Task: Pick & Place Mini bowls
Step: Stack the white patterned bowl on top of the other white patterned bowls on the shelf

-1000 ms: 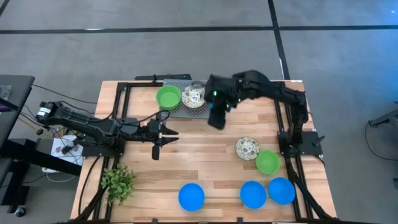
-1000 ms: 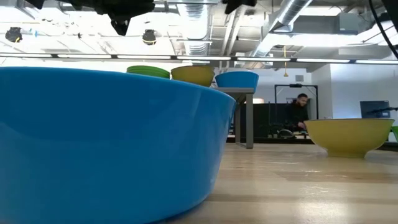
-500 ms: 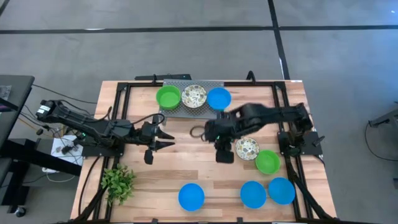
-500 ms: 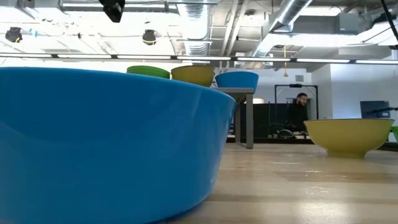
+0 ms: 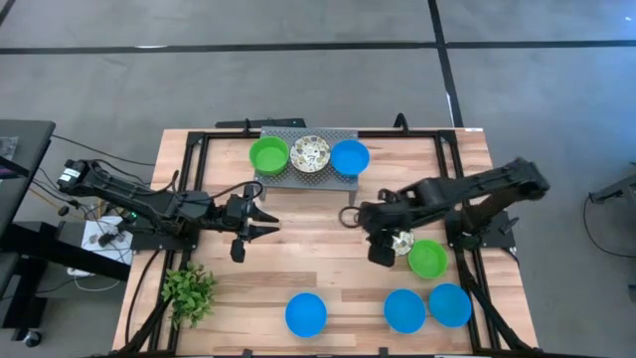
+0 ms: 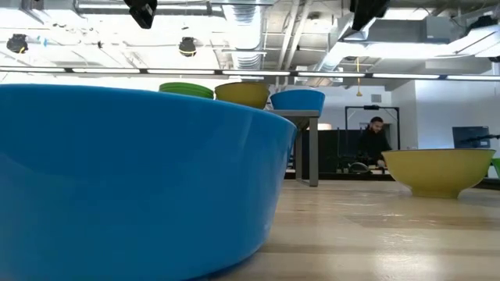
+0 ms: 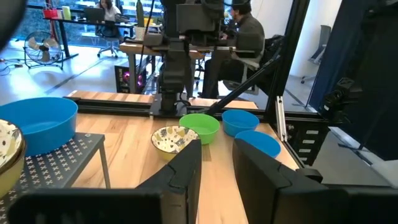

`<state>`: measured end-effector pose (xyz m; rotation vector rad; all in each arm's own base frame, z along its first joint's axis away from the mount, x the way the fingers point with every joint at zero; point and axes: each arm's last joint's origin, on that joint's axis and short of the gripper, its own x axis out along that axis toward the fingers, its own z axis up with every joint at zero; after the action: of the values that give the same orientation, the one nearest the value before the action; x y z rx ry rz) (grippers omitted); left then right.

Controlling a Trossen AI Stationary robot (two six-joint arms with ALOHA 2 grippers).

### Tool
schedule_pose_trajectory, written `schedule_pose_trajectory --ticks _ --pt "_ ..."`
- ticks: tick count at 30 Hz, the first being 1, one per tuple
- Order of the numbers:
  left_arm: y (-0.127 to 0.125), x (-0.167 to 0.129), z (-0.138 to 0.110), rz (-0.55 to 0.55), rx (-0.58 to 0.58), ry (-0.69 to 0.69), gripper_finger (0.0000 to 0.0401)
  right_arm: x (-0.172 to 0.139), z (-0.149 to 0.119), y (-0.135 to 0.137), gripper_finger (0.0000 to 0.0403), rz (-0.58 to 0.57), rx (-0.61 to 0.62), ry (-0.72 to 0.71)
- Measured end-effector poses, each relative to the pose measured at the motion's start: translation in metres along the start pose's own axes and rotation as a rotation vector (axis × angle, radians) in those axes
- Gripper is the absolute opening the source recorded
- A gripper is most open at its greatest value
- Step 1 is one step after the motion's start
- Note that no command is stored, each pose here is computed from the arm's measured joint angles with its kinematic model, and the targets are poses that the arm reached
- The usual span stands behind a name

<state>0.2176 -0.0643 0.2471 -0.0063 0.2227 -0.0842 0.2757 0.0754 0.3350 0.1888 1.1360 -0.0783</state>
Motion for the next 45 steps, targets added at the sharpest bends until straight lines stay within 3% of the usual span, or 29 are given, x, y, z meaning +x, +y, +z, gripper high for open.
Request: schedule_pose_trajectory --ticks 6,13,34,45 --pt "0.000 0.000 0.000 0.000 0.001 0.000 0.0090 0.030 -0.050 -0.007 0.0128 0.088 -0.024 -0.132" --pt "0.001 0.000 0.000 0.003 0.002 0.000 0.0090 0.069 -0.090 -0.006 0.0128 0.066 0.070 -0.013" --pt "0.001 0.000 0.000 0.003 0.003 0.000 0.0090 0.122 -0.104 0.007 0.0128 -0.119 0.026 0.191" --pt "0.001 0.000 0.000 0.003 0.003 0.000 0.0090 0.129 -0.107 0.004 0.0128 -0.216 0.005 0.203"
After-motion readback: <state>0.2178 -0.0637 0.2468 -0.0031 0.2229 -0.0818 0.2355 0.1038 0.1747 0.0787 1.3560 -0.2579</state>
